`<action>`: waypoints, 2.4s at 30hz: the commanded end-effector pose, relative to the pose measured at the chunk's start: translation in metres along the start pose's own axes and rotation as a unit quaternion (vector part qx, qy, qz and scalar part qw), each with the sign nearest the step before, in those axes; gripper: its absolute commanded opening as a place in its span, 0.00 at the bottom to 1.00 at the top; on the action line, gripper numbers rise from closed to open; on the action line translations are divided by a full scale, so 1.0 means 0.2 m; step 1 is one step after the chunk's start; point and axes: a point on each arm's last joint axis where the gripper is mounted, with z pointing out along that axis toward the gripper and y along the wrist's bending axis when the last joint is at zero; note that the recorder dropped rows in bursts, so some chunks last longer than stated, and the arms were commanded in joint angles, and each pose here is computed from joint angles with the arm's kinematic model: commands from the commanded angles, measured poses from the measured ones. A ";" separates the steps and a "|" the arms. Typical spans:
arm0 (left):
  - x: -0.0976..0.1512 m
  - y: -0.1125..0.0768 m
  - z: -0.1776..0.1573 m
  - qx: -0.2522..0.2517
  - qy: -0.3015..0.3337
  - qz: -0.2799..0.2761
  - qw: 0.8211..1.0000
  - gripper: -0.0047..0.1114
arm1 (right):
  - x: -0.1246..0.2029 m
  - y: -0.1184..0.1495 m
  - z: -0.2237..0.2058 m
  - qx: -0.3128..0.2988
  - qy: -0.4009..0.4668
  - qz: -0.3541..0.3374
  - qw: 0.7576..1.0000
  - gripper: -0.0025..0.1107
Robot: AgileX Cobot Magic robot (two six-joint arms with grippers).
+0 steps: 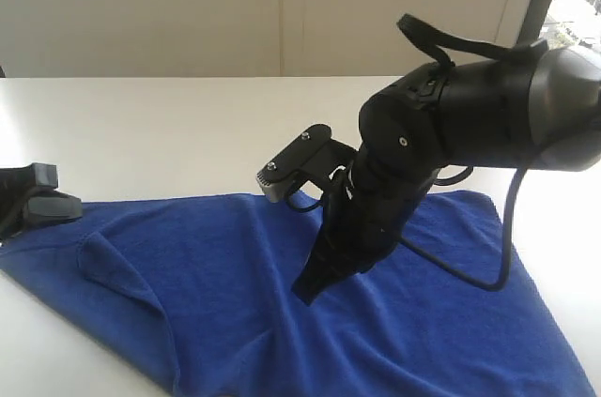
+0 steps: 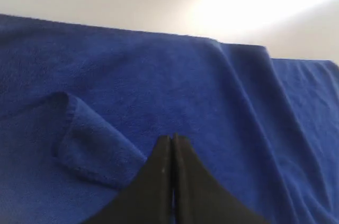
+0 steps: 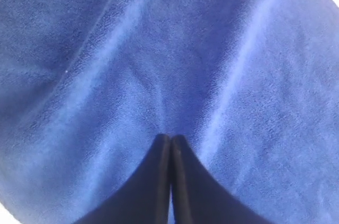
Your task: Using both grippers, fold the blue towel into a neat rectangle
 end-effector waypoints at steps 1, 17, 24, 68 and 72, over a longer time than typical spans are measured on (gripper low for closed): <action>0.04 0.07 0.07 -0.009 0.033 -0.012 0.999 0.18 | 0.01 -0.01 0.00 0.004 -0.007 0.012 1.000 0.02; 0.01 0.24 0.24 -0.055 0.059 -0.014 0.997 0.48 | 0.01 -0.01 0.01 0.004 -0.009 0.019 1.000 0.02; 0.00 0.25 0.29 -0.029 0.057 -0.020 0.998 0.48 | 0.00 -0.01 0.01 0.004 -0.016 0.020 1.000 0.02; 0.15 0.15 -0.31 -0.330 0.316 -0.017 0.889 0.04 | -0.04 -0.01 0.01 0.008 -0.062 0.030 0.998 0.02; 0.16 0.16 -0.33 -0.346 0.340 -0.028 0.874 0.04 | -0.04 -0.01 0.01 0.009 -0.066 0.029 0.997 0.02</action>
